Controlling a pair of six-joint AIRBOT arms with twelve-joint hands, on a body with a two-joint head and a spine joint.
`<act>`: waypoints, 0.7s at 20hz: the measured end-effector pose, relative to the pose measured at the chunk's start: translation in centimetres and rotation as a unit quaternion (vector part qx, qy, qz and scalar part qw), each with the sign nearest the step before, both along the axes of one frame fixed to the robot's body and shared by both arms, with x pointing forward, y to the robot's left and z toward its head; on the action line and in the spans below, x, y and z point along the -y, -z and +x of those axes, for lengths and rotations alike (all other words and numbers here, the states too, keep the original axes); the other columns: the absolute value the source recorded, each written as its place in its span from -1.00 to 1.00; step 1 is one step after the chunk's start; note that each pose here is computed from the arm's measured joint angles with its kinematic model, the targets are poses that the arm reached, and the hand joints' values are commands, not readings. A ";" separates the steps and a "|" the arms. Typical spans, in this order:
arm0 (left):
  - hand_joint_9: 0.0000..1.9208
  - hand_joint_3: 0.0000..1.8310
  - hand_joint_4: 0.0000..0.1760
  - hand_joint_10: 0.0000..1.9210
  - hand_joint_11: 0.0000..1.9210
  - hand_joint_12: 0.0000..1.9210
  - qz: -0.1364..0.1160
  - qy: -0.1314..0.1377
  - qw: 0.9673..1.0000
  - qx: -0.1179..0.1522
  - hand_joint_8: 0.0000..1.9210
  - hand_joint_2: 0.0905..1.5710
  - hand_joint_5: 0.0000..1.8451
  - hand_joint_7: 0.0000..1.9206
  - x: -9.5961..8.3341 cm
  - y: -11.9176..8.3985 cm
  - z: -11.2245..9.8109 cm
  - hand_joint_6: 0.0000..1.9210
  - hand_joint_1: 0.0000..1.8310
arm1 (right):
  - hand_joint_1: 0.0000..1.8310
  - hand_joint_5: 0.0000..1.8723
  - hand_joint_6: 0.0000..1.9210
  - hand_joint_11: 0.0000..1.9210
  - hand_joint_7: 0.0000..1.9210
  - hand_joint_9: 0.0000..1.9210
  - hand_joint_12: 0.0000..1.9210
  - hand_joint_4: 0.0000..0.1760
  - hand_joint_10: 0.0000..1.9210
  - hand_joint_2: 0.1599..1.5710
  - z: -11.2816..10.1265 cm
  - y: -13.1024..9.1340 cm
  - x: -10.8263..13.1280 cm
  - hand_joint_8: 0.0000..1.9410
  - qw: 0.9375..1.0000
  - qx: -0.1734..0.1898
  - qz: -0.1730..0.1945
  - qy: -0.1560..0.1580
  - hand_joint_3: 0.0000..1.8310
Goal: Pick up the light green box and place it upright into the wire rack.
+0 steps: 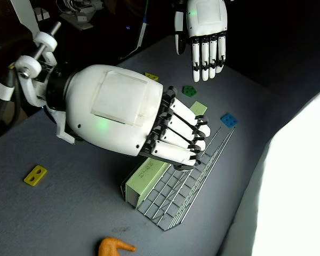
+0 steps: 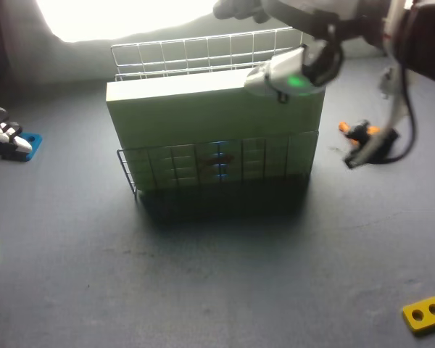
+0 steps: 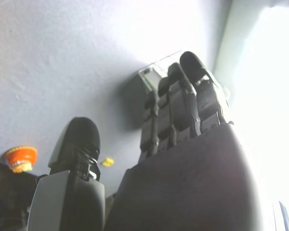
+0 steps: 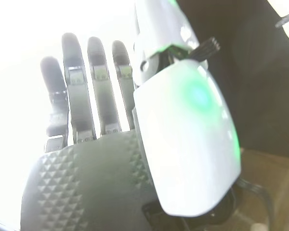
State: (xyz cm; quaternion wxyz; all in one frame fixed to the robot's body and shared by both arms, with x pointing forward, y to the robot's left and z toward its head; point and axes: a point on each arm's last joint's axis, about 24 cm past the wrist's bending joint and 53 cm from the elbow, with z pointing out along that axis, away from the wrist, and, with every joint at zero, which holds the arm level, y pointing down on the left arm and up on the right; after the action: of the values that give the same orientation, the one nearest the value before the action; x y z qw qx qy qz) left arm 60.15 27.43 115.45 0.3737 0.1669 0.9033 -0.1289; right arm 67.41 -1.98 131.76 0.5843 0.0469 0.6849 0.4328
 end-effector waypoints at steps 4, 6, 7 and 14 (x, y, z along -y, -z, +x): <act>-0.73 -1.00 -1.00 -1.00 -1.00 -0.09 0.001 0.005 1.000 0.001 -1.00 0.72 -0.79 -0.77 0.4 0.0 -0.2 -0.99 -0.52 | -0.33 -0.33 -0.96 -0.86 -0.25 -0.36 0.56 -1.00 -0.60 0.42 -3.6 -1.0 1.0 -0.97 0.999 0.029 -0.023 -0.011 -0.99; -0.73 -1.00 -1.00 -1.00 -1.00 -0.08 -0.001 0.008 1.000 -0.001 -1.00 0.73 -0.80 -0.77 0.7 0.0 -0.3 -1.00 -0.55 | -0.57 -0.25 -0.96 -0.82 -0.16 -0.35 0.57 -1.00 -0.44 0.53 -4.5 -0.3 1.5 -0.97 0.999 0.018 -0.025 -0.014 -1.00; -0.69 -1.00 -1.00 -0.99 -1.00 0.03 -0.001 0.008 1.000 -0.002 -0.98 0.72 -0.76 -0.71 0.7 0.1 -0.4 -0.98 -0.54 | -0.71 -0.16 -0.95 -0.79 -0.07 -0.32 0.63 -1.00 -0.31 0.57 -4.8 -0.3 1.9 -0.96 0.999 0.022 -0.031 -0.012 -1.00; -0.35 -1.00 -1.00 -0.44 -0.82 0.62 0.006 -0.003 1.000 -0.011 -0.88 0.70 -0.33 -0.18 -0.6 0.7 -0.3 -0.97 -0.52 | -0.89 0.05 -0.57 -0.62 -0.01 -0.32 0.90 -1.00 0.38 0.66 -6.6 0.3 3.4 -0.31 0.998 0.028 -0.052 -0.002 -1.00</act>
State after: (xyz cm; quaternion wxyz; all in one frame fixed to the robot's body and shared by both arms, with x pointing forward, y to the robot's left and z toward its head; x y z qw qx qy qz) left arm 59.83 28.00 114.74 0.3628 0.1646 0.9088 -0.1238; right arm 60.77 -5.35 131.46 0.6044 0.0029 0.6897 0.3987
